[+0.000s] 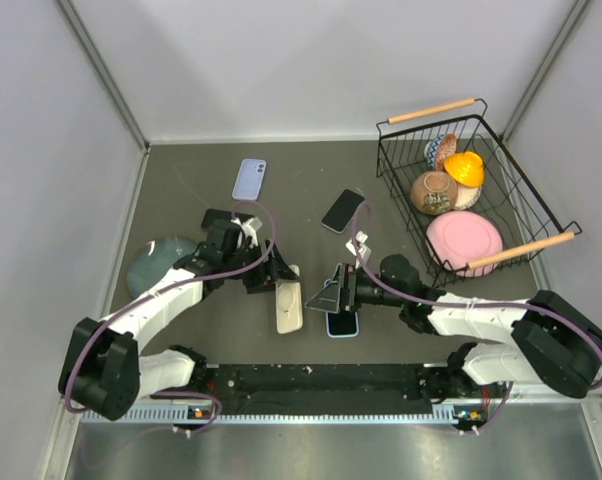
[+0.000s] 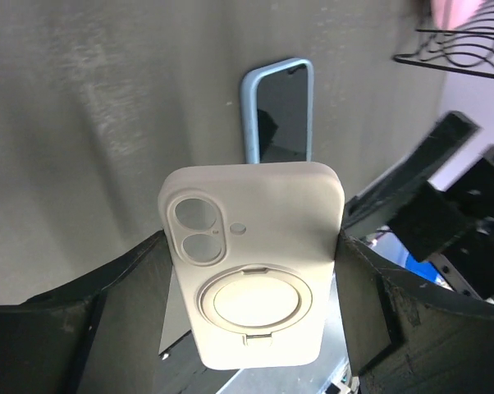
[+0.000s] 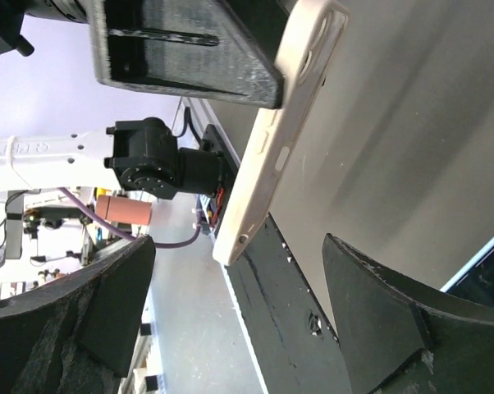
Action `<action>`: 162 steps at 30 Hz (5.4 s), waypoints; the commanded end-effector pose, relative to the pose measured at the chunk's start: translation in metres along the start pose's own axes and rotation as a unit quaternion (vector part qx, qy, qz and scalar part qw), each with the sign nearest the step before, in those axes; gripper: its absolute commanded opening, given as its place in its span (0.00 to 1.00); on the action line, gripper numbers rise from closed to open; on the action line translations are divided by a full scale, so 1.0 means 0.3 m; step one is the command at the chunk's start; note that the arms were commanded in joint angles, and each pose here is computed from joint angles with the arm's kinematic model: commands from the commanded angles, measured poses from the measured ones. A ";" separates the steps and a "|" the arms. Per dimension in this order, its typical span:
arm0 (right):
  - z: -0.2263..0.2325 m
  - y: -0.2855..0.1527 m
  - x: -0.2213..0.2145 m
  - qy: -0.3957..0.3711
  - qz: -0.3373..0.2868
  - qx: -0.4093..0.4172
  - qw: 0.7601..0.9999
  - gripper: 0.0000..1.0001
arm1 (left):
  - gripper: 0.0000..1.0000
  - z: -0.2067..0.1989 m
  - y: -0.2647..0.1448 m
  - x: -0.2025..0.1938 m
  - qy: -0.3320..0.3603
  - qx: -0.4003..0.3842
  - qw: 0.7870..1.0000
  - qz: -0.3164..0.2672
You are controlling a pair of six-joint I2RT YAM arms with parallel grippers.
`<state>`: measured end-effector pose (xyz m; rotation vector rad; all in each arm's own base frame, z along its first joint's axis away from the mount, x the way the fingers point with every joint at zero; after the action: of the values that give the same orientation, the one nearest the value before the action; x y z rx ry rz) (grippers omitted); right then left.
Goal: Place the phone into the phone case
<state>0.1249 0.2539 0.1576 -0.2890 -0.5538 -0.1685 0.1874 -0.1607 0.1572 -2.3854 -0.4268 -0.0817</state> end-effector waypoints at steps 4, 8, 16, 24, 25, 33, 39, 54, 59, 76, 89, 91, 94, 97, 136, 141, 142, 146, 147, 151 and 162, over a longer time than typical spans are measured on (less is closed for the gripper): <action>0.082 0.059 0.058 -0.024 -0.020 0.074 0.997 0.79 | 0.22 -0.090 -0.049 0.011 0.043 -0.125 0.991 -0.010; 0.086 0.079 0.065 -0.012 -0.023 0.090 0.996 0.73 | 0.22 -0.088 -0.052 0.012 0.041 -0.133 0.990 -0.015; 0.104 0.099 0.069 0.000 -0.040 0.102 0.994 0.16 | 0.26 -0.076 -0.038 0.014 0.033 -0.135 0.990 -0.018; 0.098 0.096 0.078 0.003 -0.046 0.043 0.998 0.00 | 0.96 -0.059 -0.065 0.039 0.044 -0.058 0.996 -0.055; 0.102 0.103 0.071 0.003 -0.035 0.027 0.999 0.00 | 0.99 -0.074 -0.080 0.058 0.050 -0.047 0.995 -0.071; 0.065 0.167 0.013 -0.032 0.082 -0.247 0.965 0.00 | 0.99 -0.023 -0.184 0.123 0.045 0.141 0.974 -0.173; 0.019 0.235 -0.063 -0.061 0.126 -0.364 0.921 0.00 | 0.99 0.056 -0.208 0.131 -0.029 0.219 0.956 -0.192; 0.078 0.373 -0.091 -0.042 0.113 -0.326 0.938 0.32 | 0.99 0.053 -0.230 0.122 0.010 0.160 0.968 -0.194; 0.097 0.336 -0.067 -0.062 0.096 -0.321 0.940 0.61 | 0.98 0.011 -0.222 0.102 0.103 0.075 0.980 -0.155; 0.233 -0.007 0.049 -0.191 -0.010 -0.239 0.952 0.99 | 0.99 -0.191 -0.097 0.440 0.246 0.132 0.942 -0.189; 0.296 -0.239 0.089 -0.216 -0.108 -0.183 0.953 0.99 | 0.99 -0.441 0.239 0.631 0.335 0.127 0.918 -0.171; 0.297 -0.274 0.097 -0.227 -0.122 -0.184 0.949 0.99 | 0.99 -0.459 0.294 0.635 0.341 0.121 0.918 -0.165; 0.294 -0.313 0.106 -0.241 -0.134 -0.194 0.941 0.99 | 0.99 -0.462 0.372 0.639 0.354 0.128 0.913 -0.158; 0.295 -0.337 0.114 -0.253 -0.138 -0.202 0.936 0.99 | 0.99 -0.455 0.438 0.638 0.364 0.138 0.909 -0.150; 0.277 -0.478 0.161 -0.261 -0.220 -0.255 0.905 0.99 | 0.99 -0.312 0.734 0.608 0.384 0.174 0.903 -0.084; 0.264 -0.476 0.154 -0.258 -0.220 -0.259 0.904 0.99 | 0.98 -0.300 0.753 0.589 0.382 0.162 0.908 -0.066; 0.263 -0.475 0.153 -0.258 -0.220 -0.259 0.904 0.99 | 0.98 -0.294 0.756 0.586 0.382 0.163 0.908 -0.062; 0.264 -0.480 0.155 -0.258 -0.223 -0.258 0.904 0.99 | 0.96 -0.282 0.763 0.574 0.380 0.163 0.909 -0.053; 0.263 -0.481 0.155 -0.258 -0.224 -0.259 0.904 0.99 | 0.96 -0.280 0.762 0.573 0.380 0.164 0.909 -0.052; 0.258 -0.485 0.153 -0.258 -0.225 -0.260 0.903 0.99 | 0.96 -0.277 0.759 0.563 0.379 0.160 0.911 -0.046; 0.264 -0.488 0.152 -0.252 -0.227 -0.255 0.905 0.99 | 0.89 -0.252 0.751 0.545 0.391 0.185 0.901 -0.036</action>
<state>0.0911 0.1378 0.2724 -0.7555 -1.0857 -0.6906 0.4234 -0.3232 0.0974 -1.7888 -0.1349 -0.8683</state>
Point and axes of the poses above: each gripper's point midway between its finger pads, its own y axis out along the fingers, its own z axis along the line the jaws close on, x = y × z, the point moved 8 cm from there along -y, back along the fingers, and after that the axes turned 6 degrees about -y, right-handed, at the moved point
